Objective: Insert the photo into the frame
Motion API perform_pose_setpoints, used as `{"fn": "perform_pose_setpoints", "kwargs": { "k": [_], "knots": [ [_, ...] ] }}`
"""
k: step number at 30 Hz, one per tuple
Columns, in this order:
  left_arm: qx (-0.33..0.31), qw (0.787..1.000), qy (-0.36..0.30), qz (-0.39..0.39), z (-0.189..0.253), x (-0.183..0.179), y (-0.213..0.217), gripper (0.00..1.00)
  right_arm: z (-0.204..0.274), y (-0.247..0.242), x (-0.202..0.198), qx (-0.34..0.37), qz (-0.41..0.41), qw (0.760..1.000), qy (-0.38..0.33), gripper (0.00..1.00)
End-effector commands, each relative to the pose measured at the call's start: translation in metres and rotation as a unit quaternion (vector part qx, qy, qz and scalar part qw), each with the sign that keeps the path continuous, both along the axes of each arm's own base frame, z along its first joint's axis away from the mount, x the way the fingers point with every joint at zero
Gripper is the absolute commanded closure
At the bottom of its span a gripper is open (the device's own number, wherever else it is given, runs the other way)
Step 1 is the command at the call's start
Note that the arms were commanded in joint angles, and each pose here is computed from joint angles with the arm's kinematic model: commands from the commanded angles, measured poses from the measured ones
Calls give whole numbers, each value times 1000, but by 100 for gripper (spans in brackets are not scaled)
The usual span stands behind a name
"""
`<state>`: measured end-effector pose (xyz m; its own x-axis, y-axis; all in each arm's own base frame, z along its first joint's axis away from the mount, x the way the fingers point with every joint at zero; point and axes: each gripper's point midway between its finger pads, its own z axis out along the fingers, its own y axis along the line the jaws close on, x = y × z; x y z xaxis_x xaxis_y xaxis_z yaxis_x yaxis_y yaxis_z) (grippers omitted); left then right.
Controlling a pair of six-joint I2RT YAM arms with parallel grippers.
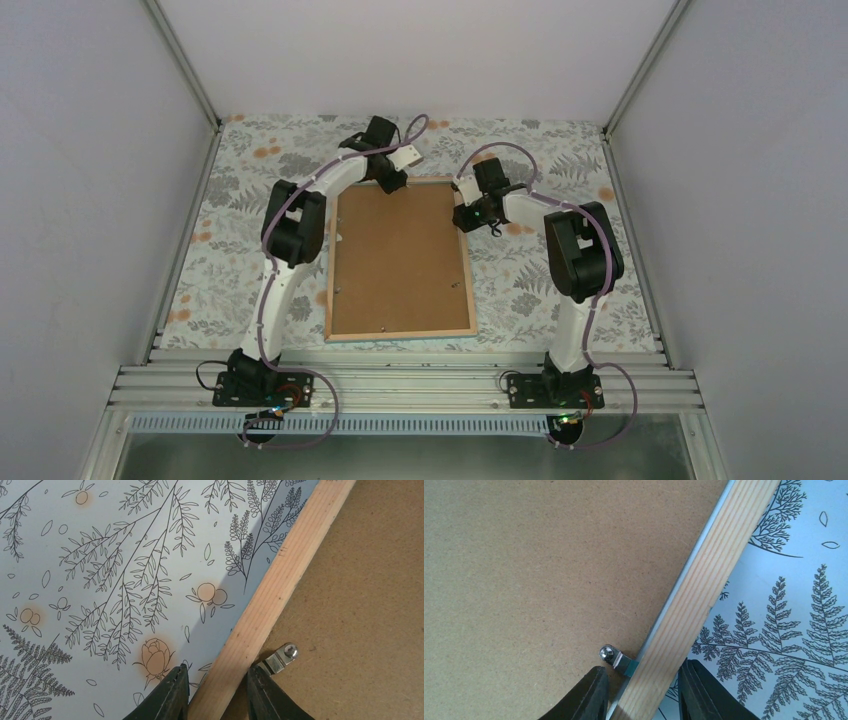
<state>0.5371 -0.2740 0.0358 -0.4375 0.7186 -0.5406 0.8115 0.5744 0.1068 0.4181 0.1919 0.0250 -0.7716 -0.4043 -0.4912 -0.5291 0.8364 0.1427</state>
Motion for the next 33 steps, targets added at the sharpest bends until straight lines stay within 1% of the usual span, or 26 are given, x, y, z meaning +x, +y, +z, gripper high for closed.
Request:
{"fn": "perform_pose_setpoints", "kwargs": {
  "k": [1,6,13,15,18,22,24,25,29,33],
  "knots": [
    [-5,999,33,6,-23,-9,-3,70,-22,-3,-25,-20,20,998,50,67],
    [-22,998,49,12,-15,-9,6,70,-20,-14,-7,-27,11,999,41,68],
    [-48,995,81,40,-7,-21,42,70,-9,-36,25,-42,0,999,14,71],
    [-53,994,90,39,-9,-30,48,70,-6,-39,29,-40,1,999,11,70],
    [-61,992,104,35,-12,-47,51,70,1,-37,31,-29,9,1000,4,63],
    [-88,985,144,38,-21,-75,48,70,32,-25,41,6,9,999,-32,56],
    [-98,981,159,45,-24,-86,48,70,52,-15,46,27,15,998,-60,47],
    [-100,980,165,50,-26,-90,49,70,62,-9,47,35,20,996,-74,45],
    [-99,978,174,64,-32,-101,54,71,83,20,47,50,51,991,-112,46],
    [-106,975,184,69,-34,-109,54,72,82,56,47,52,77,989,-118,48]
  ]
}}
